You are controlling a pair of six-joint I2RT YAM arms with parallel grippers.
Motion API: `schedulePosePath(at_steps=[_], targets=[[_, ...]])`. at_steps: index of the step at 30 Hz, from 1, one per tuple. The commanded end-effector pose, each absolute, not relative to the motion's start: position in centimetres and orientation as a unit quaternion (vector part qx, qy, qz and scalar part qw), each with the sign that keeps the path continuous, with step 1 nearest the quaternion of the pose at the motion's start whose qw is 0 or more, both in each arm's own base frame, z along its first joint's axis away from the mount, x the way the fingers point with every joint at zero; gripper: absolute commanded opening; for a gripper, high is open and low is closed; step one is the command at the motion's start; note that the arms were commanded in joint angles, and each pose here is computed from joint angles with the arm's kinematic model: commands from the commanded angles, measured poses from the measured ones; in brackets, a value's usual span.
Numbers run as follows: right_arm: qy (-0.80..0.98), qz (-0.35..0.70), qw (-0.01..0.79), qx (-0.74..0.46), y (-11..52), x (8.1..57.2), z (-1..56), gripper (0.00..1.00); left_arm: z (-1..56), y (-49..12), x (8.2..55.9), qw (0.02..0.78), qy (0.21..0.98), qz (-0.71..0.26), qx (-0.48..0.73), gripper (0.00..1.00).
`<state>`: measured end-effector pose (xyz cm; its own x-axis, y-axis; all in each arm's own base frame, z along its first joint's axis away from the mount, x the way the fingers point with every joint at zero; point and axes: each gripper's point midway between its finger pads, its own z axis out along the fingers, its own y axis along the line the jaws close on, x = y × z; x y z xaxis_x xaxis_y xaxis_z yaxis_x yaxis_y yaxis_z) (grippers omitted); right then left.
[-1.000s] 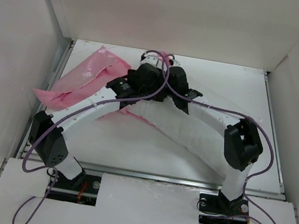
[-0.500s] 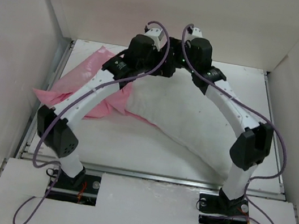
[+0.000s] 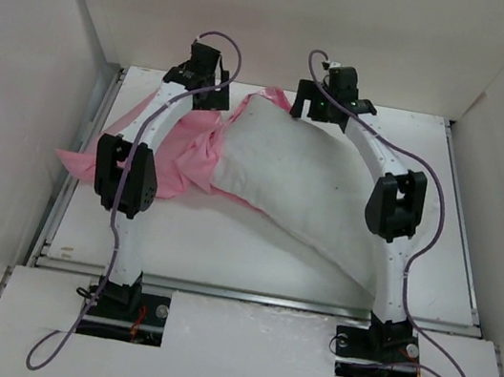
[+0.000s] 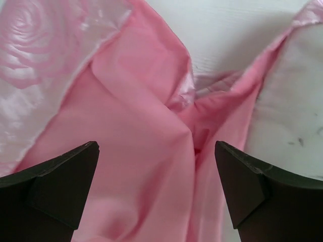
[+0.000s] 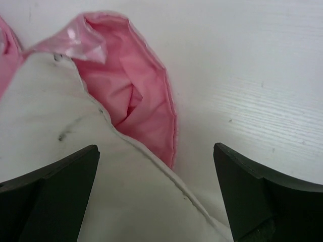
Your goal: Put the pillow into the pillowcase
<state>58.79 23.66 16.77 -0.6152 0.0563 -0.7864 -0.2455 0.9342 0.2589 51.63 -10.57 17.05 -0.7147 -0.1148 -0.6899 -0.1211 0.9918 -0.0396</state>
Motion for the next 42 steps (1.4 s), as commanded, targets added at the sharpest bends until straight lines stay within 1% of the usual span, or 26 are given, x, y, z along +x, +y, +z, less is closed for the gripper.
schedulePosePath(at_steps=[1, 4, 9, 11, 12, 13, 15, 16, 17, 19, 20, 21, 22, 24, 25, 26, 27, 29, 30, 31, 32, 35, 38, 39, 41, 42], targets=[[0.871, 0.224, 0.419, -0.129, 27.7, 57.1, 17.5, 1.00, 22.2, -11.0, 51.0, 0.426, 0.903, -0.014, -0.044, 1.00], [0.865, 0.236, 0.411, -0.166, 30.1, 55.8, 16.3, 1.00, 22.3, -11.6, 51.5, 0.433, 0.900, -0.039, -0.033, 1.00], [0.852, 0.258, 0.418, -0.183, 31.0, 55.8, 17.0, 1.00, 18.9, -13.8, 52.1, 0.396, 0.915, -0.075, 0.018, 1.00], [0.854, 0.257, 0.414, -0.182, 31.0, 55.8, 16.4, 0.96, 17.3, -13.7, 52.0, 0.378, 0.923, -0.069, 0.023, 1.00], [0.851, 0.258, 0.418, -0.183, 31.1, 56.0, 16.6, 0.92, 16.5, -13.4, 51.9, 0.368, 0.928, -0.060, 0.014, 0.99], [0.851, 0.258, 0.418, -0.183, 31.1, 56.0, 16.6, 0.86, 15.1, -12.2, 51.4, 0.349, 0.936, -0.039, 0.000, 0.99], [0.861, 0.244, 0.409, -0.181, 30.6, 55.8, 15.1, 0.69, 11.8, -11.7, 49.6, 0.309, 0.951, -0.030, -0.020, 0.96], [0.859, 0.241, 0.411, -0.186, 30.4, 55.7, 15.3, 0.61, 12.3, -11.0, 49.2, 0.314, 0.948, -0.031, -0.030, 0.96], [0.863, 0.237, 0.408, -0.184, 30.2, 55.6, 14.9, 0.43, 12.0, -10.9, 48.8, 0.312, 0.949, -0.032, -0.035, 0.96], [0.865, 0.230, 0.405, -0.187, 29.9, 55.4, 14.5, 0.24, 11.0, -10.3, 47.4, 0.300, 0.952, -0.020, -0.052, 0.96], [0.869, 0.228, 0.398, -0.186, 29.8, 55.1, 14.0, 0.08, 11.8, -10.0, 47.2, 0.312, 0.949, -0.017, -0.054, 0.96], [0.870, 0.224, 0.399, -0.184, 29.6, 55.1, 14.1, 0.00, 11.8, -9.5, 47.2, 0.315, 0.947, -0.016, -0.059, 0.96], [0.877, 0.221, 0.386, -0.184, 29.4, 54.6, 12.9, 0.00, 11.4, -9.7, 46.8, 0.313, 0.948, -0.024, -0.056, 0.96], [0.866, 0.227, 0.403, -0.193, 29.4, 54.4, 14.5, 0.00, 11.9, -11.7, 47.4, 0.320, 0.943, -0.076, -0.041, 0.89], [0.867, 0.226, 0.400, -0.192, 29.3, 54.0, 14.2, 0.00, 11.1, -12.3, 47.2, 0.308, 0.947, -0.090, -0.035, 0.84], [0.861, 0.224, 0.414, -0.191, 29.0, 53.9, 15.6, 0.00, 11.2, -13.7, 47.6, 0.308, 0.946, -0.101, -0.022, 0.77], [0.855, 0.222, 0.429, -0.189, 28.9, 54.1, 16.4, 0.00, 11.1, -14.6, 47.7, 0.306, 0.946, -0.108, -0.015, 0.68], [0.850, 0.208, 0.450, -0.180, 28.2, 54.1, 18.0, 0.00, 11.3, -15.7, 47.6, 0.307, 0.945, -0.108, 0.007, 0.37], [0.846, 0.206, 0.458, -0.178, 28.0, 54.2, 18.6, 0.00, 10.5, -16.0, 47.4, 0.299, 0.949, -0.098, 0.014, 0.14], [0.843, 0.207, 0.464, -0.178, 28.0, 54.1, 19.4, 0.00, 10.4, -15.4, 47.5, 0.303, 0.949, -0.083, 0.009, 0.00], [0.842, 0.203, 0.468, -0.175, 27.7, 54.0, 19.5, 0.00, 10.4, -15.2, 47.6, 0.304, 0.949, -0.080, 0.001, 0.00], [0.821, 0.223, 0.491, -0.184, 28.0, 53.0, 22.4, 0.00, 13.4, -15.0, 48.8, 0.354, 0.932, -0.077, -0.007, 0.00], [0.785, 0.257, 0.526, -0.202, 28.5, 51.5, 26.7, 0.00, 18.8, -15.4, 51.0, 0.422, 0.902, -0.092, -0.007, 0.00], [0.780, 0.276, 0.519, -0.216, 28.9, 50.4, 26.3, 0.00, 19.9, -15.5, 51.4, 0.433, 0.896, -0.096, -0.007, 0.00], [0.741, 0.297, 0.556, -0.231, 29.5, 48.8, 29.8, 0.00, 23.8, -15.7, 52.7, 0.473, 0.875, -0.102, -0.011, 0.00], [0.742, 0.305, 0.546, -0.240, 29.9, 47.8, 28.7, 0.00, 24.9, -15.8, 53.0, 0.483, 0.869, -0.106, -0.012, 0.00]])
